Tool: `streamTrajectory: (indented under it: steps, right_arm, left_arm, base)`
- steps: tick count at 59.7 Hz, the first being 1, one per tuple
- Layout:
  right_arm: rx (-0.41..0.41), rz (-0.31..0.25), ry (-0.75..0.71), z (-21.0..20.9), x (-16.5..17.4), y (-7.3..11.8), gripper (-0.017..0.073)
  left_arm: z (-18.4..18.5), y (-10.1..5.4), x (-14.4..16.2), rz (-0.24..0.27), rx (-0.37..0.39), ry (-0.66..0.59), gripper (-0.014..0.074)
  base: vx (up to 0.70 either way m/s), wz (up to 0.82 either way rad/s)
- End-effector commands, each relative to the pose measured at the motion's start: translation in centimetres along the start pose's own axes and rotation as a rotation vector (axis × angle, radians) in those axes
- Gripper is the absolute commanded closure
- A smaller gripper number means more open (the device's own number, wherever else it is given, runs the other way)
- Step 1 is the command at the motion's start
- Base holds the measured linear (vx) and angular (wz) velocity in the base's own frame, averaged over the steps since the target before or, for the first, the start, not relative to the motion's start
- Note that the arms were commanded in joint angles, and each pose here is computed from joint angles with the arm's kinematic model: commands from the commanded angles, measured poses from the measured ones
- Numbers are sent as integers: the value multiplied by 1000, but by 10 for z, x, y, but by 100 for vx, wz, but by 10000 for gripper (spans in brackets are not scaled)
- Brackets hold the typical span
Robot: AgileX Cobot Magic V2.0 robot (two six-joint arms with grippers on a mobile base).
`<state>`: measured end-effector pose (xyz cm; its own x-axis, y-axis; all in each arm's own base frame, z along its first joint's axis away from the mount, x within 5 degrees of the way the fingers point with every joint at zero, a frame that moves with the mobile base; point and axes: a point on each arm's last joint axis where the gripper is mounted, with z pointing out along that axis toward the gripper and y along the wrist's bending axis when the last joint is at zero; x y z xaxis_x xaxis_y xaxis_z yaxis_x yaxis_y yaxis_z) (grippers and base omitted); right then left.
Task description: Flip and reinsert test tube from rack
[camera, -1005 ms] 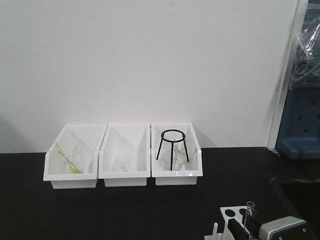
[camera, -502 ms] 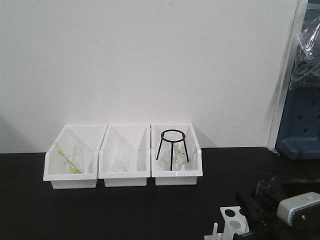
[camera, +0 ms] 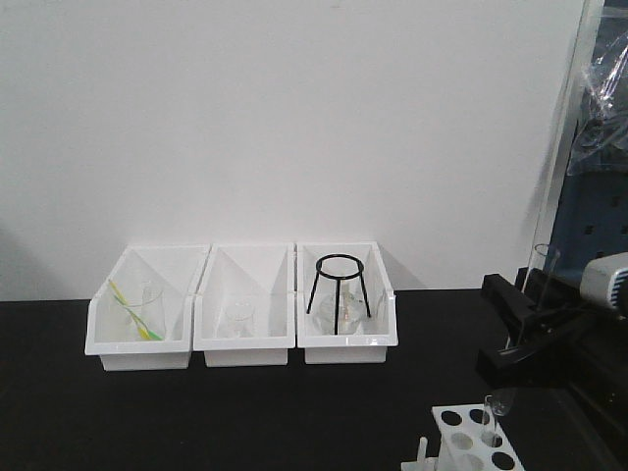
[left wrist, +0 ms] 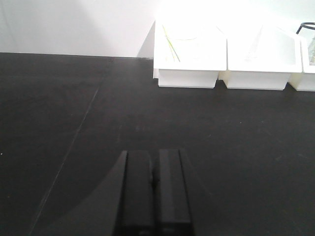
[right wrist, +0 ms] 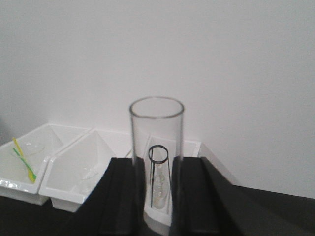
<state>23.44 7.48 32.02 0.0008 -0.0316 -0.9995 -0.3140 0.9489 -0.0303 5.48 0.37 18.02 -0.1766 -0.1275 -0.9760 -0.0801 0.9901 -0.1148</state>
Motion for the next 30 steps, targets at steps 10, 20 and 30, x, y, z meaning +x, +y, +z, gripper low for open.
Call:
streamTrajectory:
  steps: [10,20,30]
  right_arm:
    - [-24,-468,82,2,-32,-1,571]
    - [-46,-796,170,3,-43,-4,571]
    - [-60,-1163,176,0,-51,-6,571]
  left_arm:
    - [-1,-2,-7,-4,23,-86,600]
    - [-1,-2,-7,-4,23,-86,600]
    - [-1,-2,-7,-4,23,-86,600]
  base:
    - [0,0]
    - [0,0]
    - [0,0]
